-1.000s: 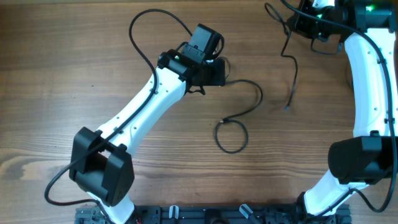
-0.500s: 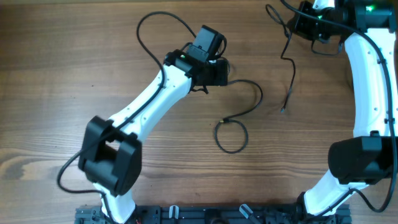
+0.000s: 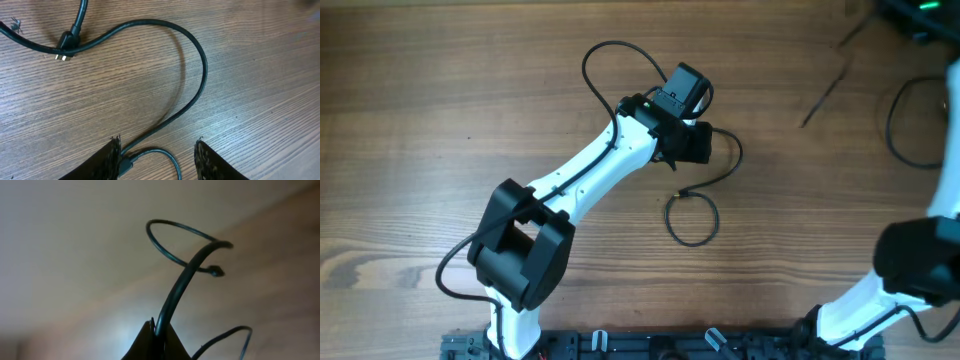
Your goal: Untangle cables
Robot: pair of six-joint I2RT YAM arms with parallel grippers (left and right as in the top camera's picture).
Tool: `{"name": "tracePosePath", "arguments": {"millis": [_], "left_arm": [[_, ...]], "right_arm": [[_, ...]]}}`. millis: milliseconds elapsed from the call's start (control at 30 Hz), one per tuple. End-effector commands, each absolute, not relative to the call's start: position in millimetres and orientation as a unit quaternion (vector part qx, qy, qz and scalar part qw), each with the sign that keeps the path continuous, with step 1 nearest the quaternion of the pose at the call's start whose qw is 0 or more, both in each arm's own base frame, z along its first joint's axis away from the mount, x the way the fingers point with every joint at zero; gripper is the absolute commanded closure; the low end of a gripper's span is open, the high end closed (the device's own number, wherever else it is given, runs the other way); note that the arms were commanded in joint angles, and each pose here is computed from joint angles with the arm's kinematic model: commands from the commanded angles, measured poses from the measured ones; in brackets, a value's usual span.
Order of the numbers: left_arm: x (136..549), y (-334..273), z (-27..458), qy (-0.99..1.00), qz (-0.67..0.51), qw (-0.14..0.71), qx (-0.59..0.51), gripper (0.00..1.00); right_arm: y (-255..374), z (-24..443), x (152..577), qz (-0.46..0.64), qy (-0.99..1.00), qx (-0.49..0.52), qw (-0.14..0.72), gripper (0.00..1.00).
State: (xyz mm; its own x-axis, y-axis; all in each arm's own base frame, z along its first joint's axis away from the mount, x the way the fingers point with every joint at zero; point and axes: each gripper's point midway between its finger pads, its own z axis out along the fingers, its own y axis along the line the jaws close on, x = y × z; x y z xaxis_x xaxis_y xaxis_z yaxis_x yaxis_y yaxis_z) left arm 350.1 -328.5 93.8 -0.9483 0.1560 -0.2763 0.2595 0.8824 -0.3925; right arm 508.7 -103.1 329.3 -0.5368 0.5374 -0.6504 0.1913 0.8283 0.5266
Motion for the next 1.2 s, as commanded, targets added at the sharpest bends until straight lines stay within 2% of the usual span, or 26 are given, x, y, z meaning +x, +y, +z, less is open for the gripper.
{"name": "tracePosePath", "arguments": {"millis": [0, 167, 300, 333, 400, 467, 533, 733, 867, 1067, 1167], "left_arm": [[350, -327, 89, 0.963, -0.217, 0.113, 0.109, 0.50], [350, -327, 89, 0.964, -0.216, 0.111, 0.108, 0.50], [350, -327, 89, 0.964, -0.216, 0.111, 0.108, 0.49], [349, -327, 89, 0.964, -0.216, 0.111, 0.108, 0.49], [349, -326, 88, 0.964, -0.215, 0.110, 0.107, 0.47], [348, -325, 88, 0.965, -0.214, 0.107, 0.107, 0.46], [348, -324, 87, 0.966, -0.210, 0.107, 0.107, 0.44], [372, -298, 117, 0.963, -0.220, 0.137, 0.074, 0.43], [381, -267, 157, 0.958, -0.228, 0.167, 0.046, 0.42], [386, -218, 203, 0.952, -0.231, 0.203, 0.001, 0.35], [388, -190, 211, 0.953, -0.222, 0.205, -0.029, 0.34]], "right_arm": [[-172, 375, 501, 0.187, 0.802, 0.256, 0.506, 0.96], [-241, 347, 494, 0.125, 0.791, 0.328, 0.501, 0.96], [-260, 293, 499, 0.101, 0.816, 0.346, 0.451, 0.96], [-264, 273, 498, 0.093, 0.824, 0.360, 0.427, 0.93], [-265, 241, 495, 0.092, 0.837, 0.379, 0.384, 0.36], [-263, 223, 492, 0.095, 0.845, 0.385, 0.358, 0.13], [-260, 219, 487, 0.090, 0.856, 0.373, 0.347, 0.00], [-223, 274, 481, 0.132, 0.850, 0.338, 0.382, 0.00], [-163, 302, 484, 0.150, 0.871, 0.261, 0.389, 0.00], [-40, 288, 479, 0.189, 0.922, 0.109, 0.320, 0.00], [20, 279, 469, 0.199, 0.937, 0.028, 0.286, 0.01]]}}
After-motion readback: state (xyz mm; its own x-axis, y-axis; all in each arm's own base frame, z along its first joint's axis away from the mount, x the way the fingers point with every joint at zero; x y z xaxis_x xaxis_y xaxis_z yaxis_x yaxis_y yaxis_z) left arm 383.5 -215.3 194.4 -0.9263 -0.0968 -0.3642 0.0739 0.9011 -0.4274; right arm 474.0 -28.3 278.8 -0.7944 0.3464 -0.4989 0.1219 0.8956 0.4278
